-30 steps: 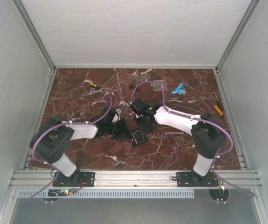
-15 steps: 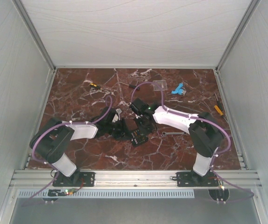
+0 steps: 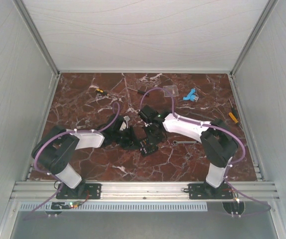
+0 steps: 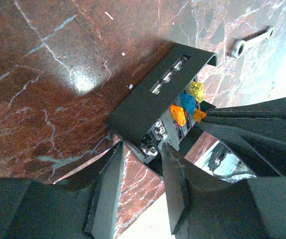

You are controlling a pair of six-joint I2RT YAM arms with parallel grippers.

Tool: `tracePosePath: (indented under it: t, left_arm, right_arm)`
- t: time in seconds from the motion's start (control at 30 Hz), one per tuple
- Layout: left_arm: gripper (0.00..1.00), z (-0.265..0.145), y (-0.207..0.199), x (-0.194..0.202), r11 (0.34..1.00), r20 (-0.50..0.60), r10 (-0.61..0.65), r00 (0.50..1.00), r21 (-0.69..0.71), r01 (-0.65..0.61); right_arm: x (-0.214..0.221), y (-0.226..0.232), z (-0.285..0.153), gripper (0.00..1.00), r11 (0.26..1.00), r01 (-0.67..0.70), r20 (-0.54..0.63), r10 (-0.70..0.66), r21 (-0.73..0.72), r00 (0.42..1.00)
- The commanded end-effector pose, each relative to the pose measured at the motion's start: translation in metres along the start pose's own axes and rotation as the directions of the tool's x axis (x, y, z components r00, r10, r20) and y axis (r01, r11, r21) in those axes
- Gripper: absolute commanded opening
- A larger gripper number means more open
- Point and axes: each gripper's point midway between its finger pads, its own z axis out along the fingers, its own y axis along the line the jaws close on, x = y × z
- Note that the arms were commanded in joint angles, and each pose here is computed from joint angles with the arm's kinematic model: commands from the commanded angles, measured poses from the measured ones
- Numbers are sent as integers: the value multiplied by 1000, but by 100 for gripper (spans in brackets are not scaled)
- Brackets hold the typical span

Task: Snap on the fuse box
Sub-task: Install the fuse at the fuse box base.

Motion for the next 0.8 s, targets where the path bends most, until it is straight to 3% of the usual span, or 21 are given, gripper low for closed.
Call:
tracePosePath:
  t: [0.0, 0.2, 0.53, 0.77]
  left_arm:
    - [37, -2, -12, -8, 999, 20, 22, 1000, 38, -23]
    - [37, -2, -12, -8, 999, 21, 23, 1000, 36, -24]
    - [36, -3, -11, -9, 999, 25, 20, 999, 35, -21]
    - [36, -3, -11, -8, 999, 26, 19, 999, 34, -20]
  right_arm:
    - [77, -37, 29, 0, 990, 31, -254, 5, 139, 967]
    - [96, -45, 29, 0, 988, 39, -292, 7, 150, 956]
    - [62, -49, 55, 0, 985, 21, -255, 24, 174, 967]
    - [86, -55, 52, 0, 983, 23, -297, 32, 180, 954]
